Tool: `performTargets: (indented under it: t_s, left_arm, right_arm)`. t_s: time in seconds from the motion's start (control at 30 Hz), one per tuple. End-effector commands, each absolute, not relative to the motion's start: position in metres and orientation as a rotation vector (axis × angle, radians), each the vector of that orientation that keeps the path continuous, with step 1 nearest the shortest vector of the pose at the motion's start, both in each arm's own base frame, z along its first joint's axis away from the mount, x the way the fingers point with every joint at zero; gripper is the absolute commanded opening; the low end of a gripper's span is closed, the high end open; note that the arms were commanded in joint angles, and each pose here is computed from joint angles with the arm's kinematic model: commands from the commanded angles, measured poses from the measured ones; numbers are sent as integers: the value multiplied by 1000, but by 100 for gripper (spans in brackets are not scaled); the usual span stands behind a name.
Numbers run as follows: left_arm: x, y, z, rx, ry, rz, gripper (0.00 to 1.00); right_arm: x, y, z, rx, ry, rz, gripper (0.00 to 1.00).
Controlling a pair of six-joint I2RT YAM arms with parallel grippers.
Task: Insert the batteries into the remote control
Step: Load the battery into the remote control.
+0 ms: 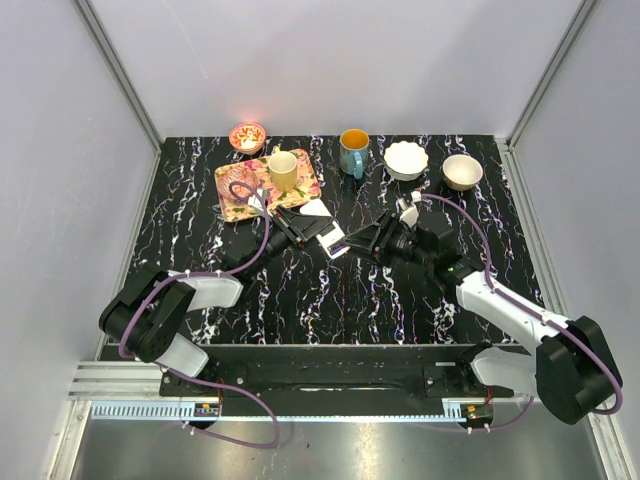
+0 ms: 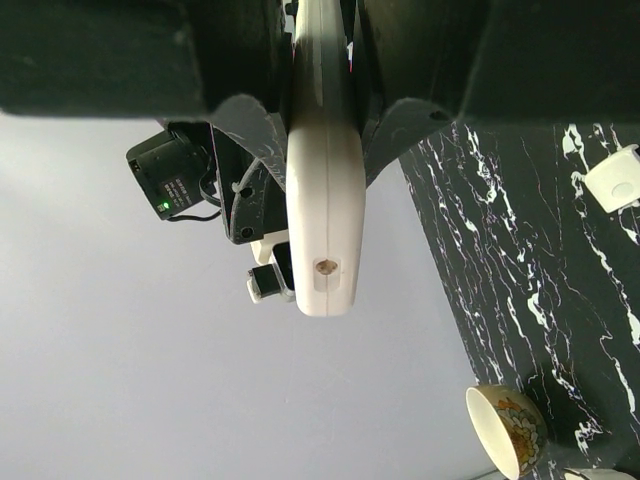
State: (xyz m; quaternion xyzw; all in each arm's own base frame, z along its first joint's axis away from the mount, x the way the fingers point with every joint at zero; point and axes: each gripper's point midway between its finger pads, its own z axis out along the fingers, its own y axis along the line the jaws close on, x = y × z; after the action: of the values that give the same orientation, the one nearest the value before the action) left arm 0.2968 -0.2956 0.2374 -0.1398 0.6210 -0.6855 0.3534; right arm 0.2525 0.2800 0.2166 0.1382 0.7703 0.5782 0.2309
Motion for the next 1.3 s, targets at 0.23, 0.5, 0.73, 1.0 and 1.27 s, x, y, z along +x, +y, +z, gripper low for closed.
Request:
performTargets:
  t_s: [0.23,0.5,0.73,1.0,1.27]
  left_arm:
    - [266,-273,367,-138,1027,-1936,0]
    - [265,-273,365,-162,1023,-1932,0]
    - [267,-272,364,-180,1023,-1930,0]
    - [267,-274,359,-191,1040,-1933,0]
    - [267,-275,352,-205,1061,-1941,0]
  right_arm:
    - [246,289,208,365,2165,1605,47]
    - [246,293,205,360,2174,1611,33]
    - [246,296,204,340,2187,1594,20]
    - [245,299,205,262,2223,1507,0]
    - [247,298,205,169,2247,1344,0]
